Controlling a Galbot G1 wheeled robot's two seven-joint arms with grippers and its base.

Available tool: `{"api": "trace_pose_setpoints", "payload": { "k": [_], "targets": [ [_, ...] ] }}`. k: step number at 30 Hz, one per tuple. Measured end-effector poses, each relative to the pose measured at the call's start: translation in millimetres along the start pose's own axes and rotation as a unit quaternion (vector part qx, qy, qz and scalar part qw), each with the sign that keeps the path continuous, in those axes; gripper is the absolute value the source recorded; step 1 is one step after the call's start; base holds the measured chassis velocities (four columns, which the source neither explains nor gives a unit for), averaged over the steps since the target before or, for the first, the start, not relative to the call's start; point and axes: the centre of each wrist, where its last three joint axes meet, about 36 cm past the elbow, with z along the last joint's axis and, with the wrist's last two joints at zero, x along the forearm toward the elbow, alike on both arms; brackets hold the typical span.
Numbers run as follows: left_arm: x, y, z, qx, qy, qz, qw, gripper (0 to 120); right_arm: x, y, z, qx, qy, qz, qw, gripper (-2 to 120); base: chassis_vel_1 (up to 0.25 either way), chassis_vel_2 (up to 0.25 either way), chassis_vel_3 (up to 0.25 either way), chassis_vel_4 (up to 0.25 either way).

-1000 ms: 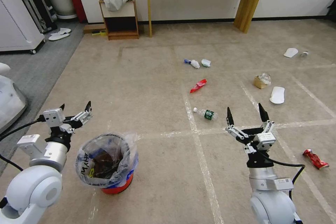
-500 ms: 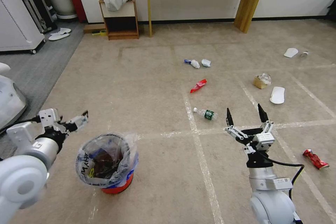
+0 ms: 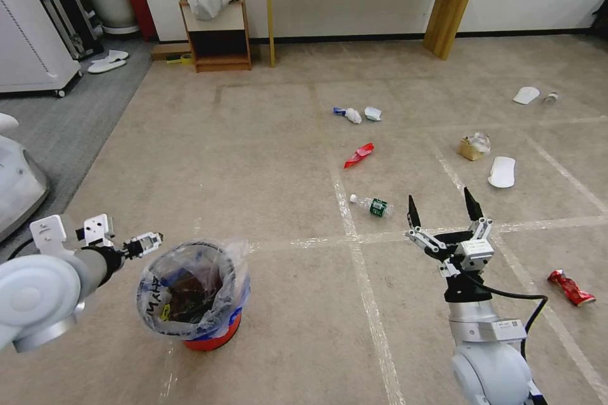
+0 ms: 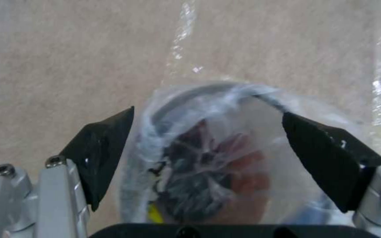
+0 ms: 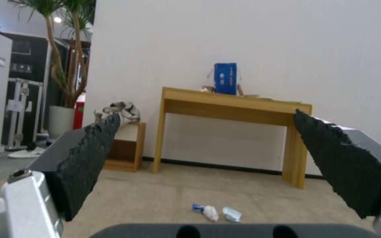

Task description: Pick up the trash bin and place the garbage on the floor into it.

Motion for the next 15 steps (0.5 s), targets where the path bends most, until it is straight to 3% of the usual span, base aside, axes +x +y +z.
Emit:
{"api": "trace_pose_setpoints", "payload": {
  "k": [6, 15],
  "targets": [
    [-5.9, 9.0, -12.8, -0.007, 0.030, -0.017, 0.9994, 88, 1.3, 0.3, 1.6, 0.000, 0.000, 0.001, 1.000, 100, 0.000, 0.000, 0.000, 0.000],
    [-4.4, 9.8, -19.2, -0.008, 0.071, 0.015, 0.9973, 88, 1.6, -0.6, 3.9, 0.001, -0.002, 0.002, 1.000, 100, 0.000, 0.000, 0.000, 0.000]
  ]
}}
